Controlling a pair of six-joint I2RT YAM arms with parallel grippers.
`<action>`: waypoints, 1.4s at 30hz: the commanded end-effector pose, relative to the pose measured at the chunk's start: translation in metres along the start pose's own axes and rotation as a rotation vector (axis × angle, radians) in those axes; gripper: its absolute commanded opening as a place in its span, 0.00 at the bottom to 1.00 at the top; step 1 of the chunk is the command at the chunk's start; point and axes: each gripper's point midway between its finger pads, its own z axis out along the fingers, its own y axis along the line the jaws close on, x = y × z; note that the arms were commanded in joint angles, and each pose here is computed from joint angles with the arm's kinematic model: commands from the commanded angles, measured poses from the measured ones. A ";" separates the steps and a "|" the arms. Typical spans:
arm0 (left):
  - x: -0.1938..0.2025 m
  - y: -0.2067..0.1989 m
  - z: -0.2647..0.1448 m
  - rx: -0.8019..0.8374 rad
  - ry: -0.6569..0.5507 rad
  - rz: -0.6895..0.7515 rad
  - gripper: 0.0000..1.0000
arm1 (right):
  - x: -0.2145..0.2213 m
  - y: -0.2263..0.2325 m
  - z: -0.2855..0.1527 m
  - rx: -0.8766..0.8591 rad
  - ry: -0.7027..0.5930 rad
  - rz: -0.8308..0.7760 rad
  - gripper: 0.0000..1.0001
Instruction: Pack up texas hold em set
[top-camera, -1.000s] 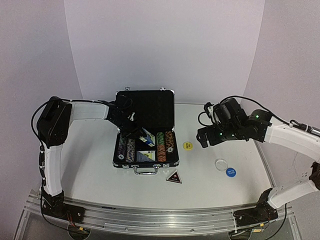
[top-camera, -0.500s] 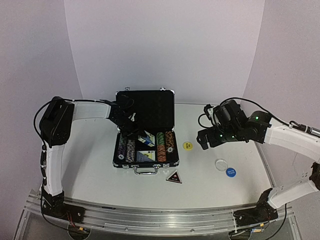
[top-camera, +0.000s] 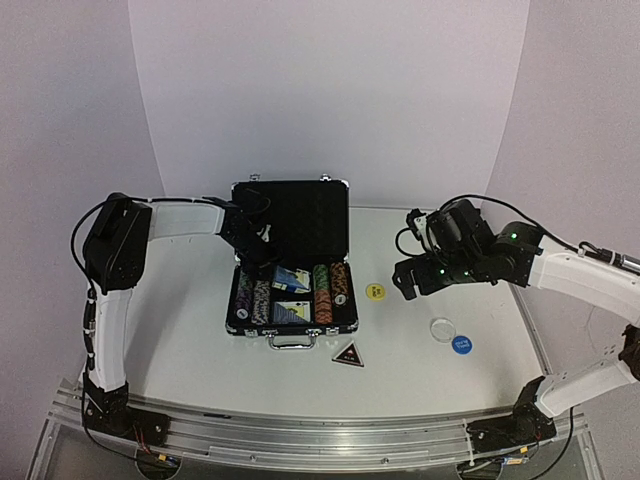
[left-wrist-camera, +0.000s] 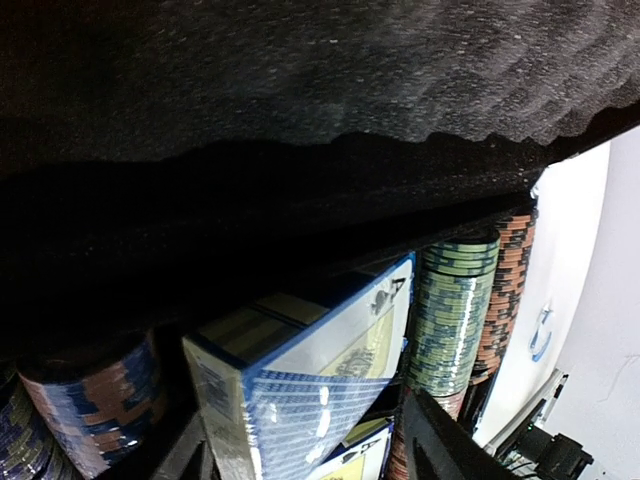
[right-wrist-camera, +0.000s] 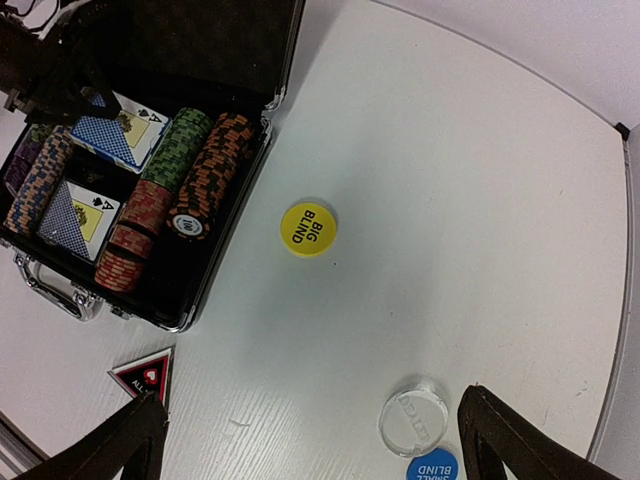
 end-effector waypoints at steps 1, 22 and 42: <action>-0.017 -0.021 -0.029 -0.029 -0.086 0.064 0.70 | -0.011 0.000 -0.009 -0.014 -0.049 0.012 0.98; -0.005 -0.025 -0.018 -0.087 -0.050 0.097 0.76 | -0.009 -0.001 -0.009 -0.015 -0.048 0.007 0.98; -0.001 -0.007 -0.010 -0.153 -0.035 0.083 0.68 | -0.005 -0.004 -0.013 -0.013 -0.055 0.033 0.98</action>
